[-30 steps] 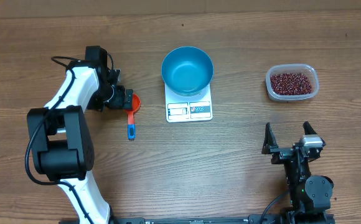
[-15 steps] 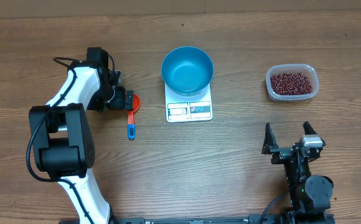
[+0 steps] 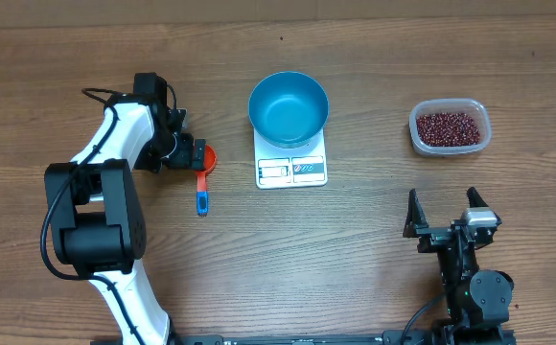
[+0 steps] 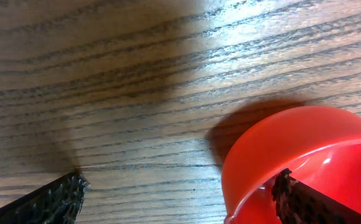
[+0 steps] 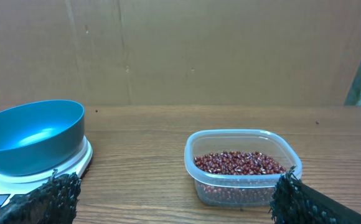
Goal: Scoop item into bowl and weigh 150g on scale
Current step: 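Lower the left gripper and grasp the red scoop's cup rim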
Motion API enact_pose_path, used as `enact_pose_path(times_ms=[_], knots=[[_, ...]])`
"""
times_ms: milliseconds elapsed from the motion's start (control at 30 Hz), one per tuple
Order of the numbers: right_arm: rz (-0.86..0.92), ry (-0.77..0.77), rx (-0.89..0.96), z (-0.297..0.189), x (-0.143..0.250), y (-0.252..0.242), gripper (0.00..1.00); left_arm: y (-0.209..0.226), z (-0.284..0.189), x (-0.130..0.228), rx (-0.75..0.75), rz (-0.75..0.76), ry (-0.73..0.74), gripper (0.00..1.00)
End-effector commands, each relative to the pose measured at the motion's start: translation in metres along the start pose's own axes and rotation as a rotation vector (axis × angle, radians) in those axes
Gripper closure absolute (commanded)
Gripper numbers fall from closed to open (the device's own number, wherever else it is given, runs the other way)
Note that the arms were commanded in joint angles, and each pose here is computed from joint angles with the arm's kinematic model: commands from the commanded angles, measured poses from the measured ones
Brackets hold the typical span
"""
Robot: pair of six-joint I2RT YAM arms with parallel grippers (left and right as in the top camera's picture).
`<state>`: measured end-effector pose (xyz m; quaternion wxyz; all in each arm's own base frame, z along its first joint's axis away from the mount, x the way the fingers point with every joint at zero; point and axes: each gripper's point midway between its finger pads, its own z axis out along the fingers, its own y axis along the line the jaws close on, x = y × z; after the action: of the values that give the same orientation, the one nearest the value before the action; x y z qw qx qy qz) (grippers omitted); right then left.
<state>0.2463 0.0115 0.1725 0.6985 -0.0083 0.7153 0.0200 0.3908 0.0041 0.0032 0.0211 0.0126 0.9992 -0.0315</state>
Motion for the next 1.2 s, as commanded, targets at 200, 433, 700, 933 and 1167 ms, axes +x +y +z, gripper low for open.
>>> enact_pose_path(times_ms=[200,433,700,933,1167], knots=[[0.008,-0.003,-0.002,0.0000,0.0022,0.0010,0.00,-0.0036,0.0139,0.0088,0.010,0.024,0.051,0.19],[0.008,-0.003,-0.002,0.0000,0.0022,0.0010,0.00,-0.0036,0.0139,0.0087,0.010,0.024,0.051,0.50],[0.008,-0.003,-0.002,0.0000,0.0022,0.0010,0.00,-0.0037,0.0139,0.0087,0.010,0.024,0.051,0.79],[0.007,-0.002,-0.002,0.0000,0.0023,0.0010,0.00,-0.0037,0.0139,0.0089,0.010,0.024,0.051,0.96],[0.008,-0.003,-0.002,0.0000,0.0022,0.0010,0.00,-0.0038,0.0124,0.0095,0.011,0.023,0.056,0.96]])
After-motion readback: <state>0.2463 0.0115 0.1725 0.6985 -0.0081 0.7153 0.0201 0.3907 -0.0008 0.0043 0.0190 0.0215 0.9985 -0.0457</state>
